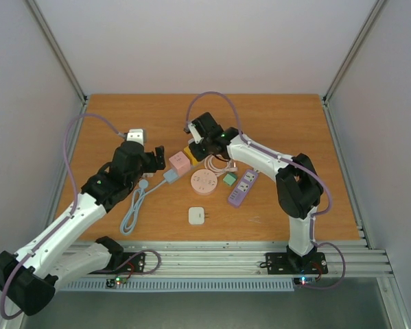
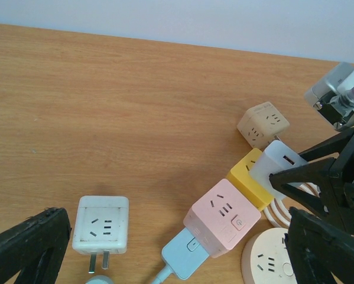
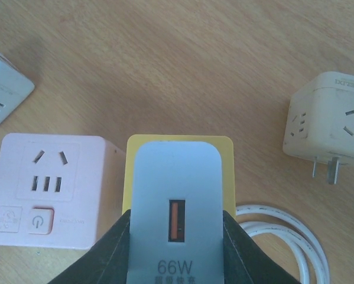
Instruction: Insert the plug
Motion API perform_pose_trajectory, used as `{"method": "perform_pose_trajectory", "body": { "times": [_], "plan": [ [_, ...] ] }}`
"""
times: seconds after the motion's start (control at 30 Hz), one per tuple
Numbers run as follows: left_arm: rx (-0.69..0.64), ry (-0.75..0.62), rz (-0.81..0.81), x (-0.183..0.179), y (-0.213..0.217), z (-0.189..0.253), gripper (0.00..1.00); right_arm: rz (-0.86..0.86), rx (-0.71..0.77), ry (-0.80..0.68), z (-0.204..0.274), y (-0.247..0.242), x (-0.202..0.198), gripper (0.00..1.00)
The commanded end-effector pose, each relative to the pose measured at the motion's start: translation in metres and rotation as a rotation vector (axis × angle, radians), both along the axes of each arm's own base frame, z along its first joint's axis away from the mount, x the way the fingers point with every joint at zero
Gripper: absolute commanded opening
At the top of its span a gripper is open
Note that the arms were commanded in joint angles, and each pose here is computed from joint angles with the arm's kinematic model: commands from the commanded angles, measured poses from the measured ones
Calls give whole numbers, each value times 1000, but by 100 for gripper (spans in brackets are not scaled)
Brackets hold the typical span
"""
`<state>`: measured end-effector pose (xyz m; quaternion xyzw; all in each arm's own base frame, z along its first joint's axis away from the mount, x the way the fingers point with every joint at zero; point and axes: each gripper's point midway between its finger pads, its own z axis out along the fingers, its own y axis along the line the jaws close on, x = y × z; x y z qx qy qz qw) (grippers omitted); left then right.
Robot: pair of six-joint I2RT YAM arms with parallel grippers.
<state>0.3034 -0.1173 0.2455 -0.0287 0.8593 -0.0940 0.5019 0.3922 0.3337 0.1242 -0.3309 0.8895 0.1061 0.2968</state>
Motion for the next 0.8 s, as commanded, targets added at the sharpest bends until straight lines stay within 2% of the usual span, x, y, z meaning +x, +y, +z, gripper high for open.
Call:
{"method": "perform_pose_trajectory", "body": {
  "times": [0.0, 0.13, 0.23, 0.3, 0.47, 0.6, 0.77],
  "plan": [
    [1, -6, 18, 5, 1, 1, 99, -28, -213, 174, -60, -35, -38, 28],
    [3, 24, 36, 10, 2, -4, 99, -52, -43, 62, 10, -14, -22, 58],
    [-3, 66, 59, 13, 6, -12, 99, -54, 82, -23, 64, -4, -17, 76],
    [-18, 95, 66, 15, 9, -19, 99, -57, 131, -65, 90, -5, -18, 84],
    [-83, 195, 94, 22, 16, -50, 99, -120, 208, -130, 123, -25, -28, 88],
    [-107, 281, 132, 29, 20, -75, 99, -359, 177, -159, 116, -77, -23, 87],
    [-164, 308, 101, 36, 7, -88, 92, -629, 228, 6, 71, -137, -37, 78]
  ]
}}
